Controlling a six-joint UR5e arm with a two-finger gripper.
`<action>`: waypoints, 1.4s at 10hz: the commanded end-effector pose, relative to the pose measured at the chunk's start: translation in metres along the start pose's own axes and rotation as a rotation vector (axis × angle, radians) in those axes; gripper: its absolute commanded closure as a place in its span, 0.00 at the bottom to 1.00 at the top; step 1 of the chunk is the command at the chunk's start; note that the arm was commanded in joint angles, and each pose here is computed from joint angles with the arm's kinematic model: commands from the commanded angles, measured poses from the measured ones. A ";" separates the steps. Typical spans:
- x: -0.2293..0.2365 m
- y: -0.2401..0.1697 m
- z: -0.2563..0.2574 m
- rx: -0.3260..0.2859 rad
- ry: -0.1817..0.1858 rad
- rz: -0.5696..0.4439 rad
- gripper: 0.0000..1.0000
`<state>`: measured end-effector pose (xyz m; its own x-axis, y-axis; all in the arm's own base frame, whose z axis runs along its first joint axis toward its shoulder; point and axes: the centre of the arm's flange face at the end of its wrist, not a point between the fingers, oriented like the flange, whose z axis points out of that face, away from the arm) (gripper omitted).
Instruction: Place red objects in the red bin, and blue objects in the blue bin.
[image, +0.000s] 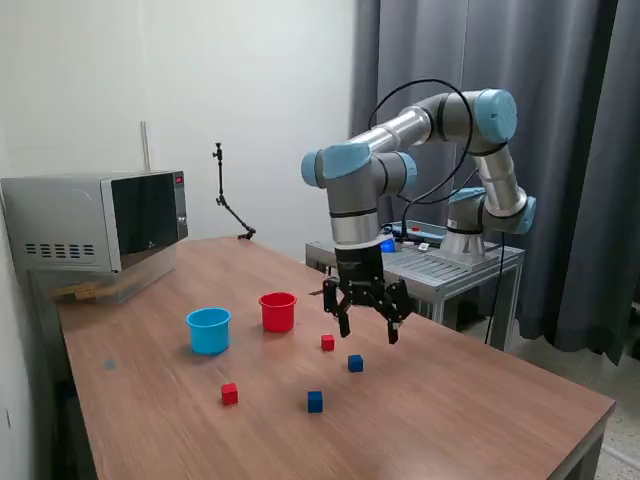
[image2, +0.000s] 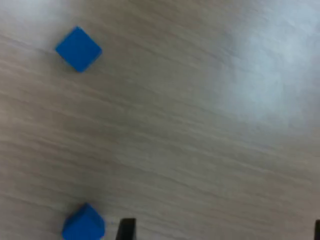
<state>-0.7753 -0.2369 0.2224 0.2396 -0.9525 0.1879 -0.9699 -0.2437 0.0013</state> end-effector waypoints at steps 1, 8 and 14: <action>-0.004 0.006 0.008 -0.021 0.017 0.120 0.00; -0.019 0.004 0.025 -0.034 -0.065 0.460 0.00; -0.033 0.018 0.072 0.000 -0.072 0.523 0.00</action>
<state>-0.7906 -0.2228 0.1559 -0.2700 -0.9581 0.0958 -0.9617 0.2635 -0.0750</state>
